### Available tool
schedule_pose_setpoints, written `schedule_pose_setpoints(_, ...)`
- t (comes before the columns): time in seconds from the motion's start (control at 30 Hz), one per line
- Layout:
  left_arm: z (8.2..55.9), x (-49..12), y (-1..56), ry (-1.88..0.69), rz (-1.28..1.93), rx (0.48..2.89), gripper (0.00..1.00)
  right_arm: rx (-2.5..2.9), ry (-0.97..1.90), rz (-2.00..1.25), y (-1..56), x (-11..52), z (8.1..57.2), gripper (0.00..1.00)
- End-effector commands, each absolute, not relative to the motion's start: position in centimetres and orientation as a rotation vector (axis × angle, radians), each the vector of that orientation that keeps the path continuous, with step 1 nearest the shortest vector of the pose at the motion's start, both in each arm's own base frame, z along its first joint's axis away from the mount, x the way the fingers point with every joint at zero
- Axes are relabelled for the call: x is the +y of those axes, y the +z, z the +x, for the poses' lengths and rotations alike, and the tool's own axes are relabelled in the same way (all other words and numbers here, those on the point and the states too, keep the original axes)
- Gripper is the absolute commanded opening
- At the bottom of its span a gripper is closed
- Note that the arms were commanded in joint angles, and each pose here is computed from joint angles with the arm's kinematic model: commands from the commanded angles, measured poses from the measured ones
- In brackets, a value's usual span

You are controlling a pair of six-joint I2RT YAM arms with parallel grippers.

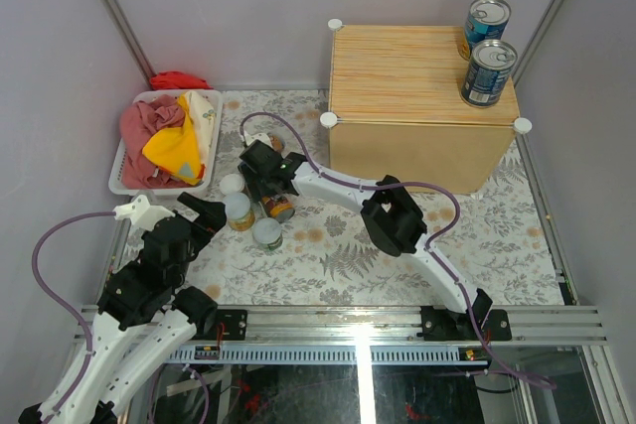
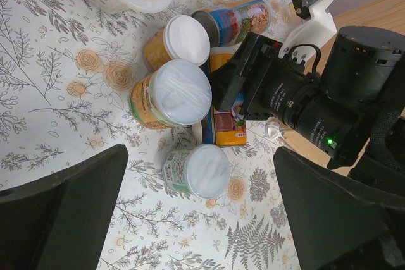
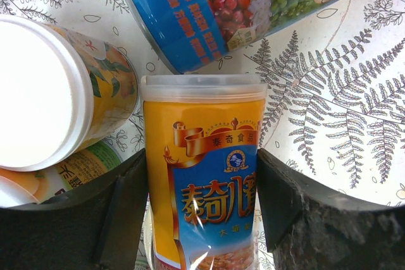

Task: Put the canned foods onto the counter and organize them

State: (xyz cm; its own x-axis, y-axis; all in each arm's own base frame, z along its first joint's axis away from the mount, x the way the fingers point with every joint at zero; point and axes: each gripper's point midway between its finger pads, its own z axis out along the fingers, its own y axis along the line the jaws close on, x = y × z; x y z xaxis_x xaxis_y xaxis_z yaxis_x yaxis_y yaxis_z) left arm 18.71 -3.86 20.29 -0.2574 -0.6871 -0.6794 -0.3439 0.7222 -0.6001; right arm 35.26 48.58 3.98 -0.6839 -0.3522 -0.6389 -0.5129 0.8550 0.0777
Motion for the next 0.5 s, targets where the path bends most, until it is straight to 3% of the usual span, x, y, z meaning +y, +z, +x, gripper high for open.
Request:
schedule_pose_setpoints(0.0,19.1,-3.9,20.5,-0.406,-0.791,1.844,1.00,2.344,0.366,-0.613,6.6,49.0,36.3,0.41)
schedule_pose_setpoints(0.47,19.0,-4.0,20.6,-0.412,-0.788,1.847,1.00,2.233,0.357,-0.592,11.7,47.8,36.5,0.07)
